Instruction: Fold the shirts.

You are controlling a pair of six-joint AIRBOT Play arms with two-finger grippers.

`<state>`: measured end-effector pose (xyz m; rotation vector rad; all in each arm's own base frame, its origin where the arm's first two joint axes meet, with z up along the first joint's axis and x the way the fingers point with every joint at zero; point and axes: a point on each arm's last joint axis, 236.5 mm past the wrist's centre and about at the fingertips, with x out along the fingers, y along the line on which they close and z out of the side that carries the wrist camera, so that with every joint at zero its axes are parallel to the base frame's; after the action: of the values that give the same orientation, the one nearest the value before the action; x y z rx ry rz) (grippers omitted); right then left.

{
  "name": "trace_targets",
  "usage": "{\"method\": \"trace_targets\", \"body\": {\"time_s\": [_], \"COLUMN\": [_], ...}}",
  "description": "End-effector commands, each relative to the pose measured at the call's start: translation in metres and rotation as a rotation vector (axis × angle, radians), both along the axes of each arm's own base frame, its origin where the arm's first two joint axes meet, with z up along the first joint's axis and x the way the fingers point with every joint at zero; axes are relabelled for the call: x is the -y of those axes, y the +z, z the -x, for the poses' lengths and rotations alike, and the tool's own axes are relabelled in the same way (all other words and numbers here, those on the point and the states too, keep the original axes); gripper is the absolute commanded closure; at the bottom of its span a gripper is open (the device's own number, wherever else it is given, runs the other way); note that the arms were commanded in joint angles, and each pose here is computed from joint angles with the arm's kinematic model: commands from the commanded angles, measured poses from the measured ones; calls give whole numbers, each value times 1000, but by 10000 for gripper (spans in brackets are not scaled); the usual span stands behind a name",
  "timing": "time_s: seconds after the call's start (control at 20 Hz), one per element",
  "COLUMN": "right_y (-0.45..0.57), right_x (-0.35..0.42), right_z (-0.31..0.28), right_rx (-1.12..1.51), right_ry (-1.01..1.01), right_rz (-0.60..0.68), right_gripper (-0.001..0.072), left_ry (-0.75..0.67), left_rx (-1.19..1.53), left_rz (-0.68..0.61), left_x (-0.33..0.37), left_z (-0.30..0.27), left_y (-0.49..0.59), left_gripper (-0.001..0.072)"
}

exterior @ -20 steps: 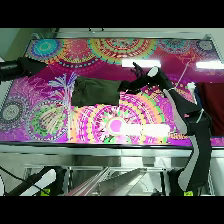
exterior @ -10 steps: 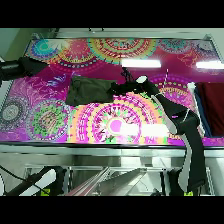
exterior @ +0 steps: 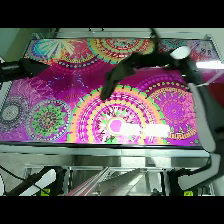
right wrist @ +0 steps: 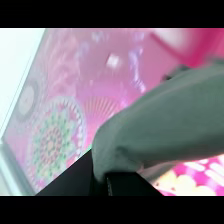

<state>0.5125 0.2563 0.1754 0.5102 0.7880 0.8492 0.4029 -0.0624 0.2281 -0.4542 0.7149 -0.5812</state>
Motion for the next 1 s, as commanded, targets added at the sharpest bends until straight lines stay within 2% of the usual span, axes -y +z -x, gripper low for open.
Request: {"method": "trace_targets", "body": {"time_s": [0.0, 0.1, 0.45, 0.55, 0.65, 0.7, 0.85, 0.95], "right_y": [84, 110, 142, 160, 181, 182, 139, 94], "right_x": [106, 175, 400, 431, 448, 464, 508, 517], "right_z": [21, 26, 2, -11, -16, -15, 14, 47], "right_rx": [138, 193, 300, 335, 382, 391, 250, 99], "right_ry": [-230, -399, -826, -831, -832, -874, -982, -960], "right_rz": [165, 259, 230, 117, -52, -80, 6, 40], "right_gripper": [692, 692, 693, 693, 693, 693, 694, 694], "left_ry": [4, 9, 29, 47, 62, 69, 78, 72], "left_rx": [-3, -6, 2, 15, 26, 31, 38, 38], "left_rz": [3, 8, 12, 12, 10, 10, 10, 7], "left_x": [0, 0, -3, -6, -8, -9, -11, -10], "left_z": [0, -1, -5, -9, -12, -14, -16, -15], "left_y": [0, 0, 2, 4, 5, 6, 6, 6], "left_gripper": [696, 696, 696, 697, 696, 696, 696, 696]}}
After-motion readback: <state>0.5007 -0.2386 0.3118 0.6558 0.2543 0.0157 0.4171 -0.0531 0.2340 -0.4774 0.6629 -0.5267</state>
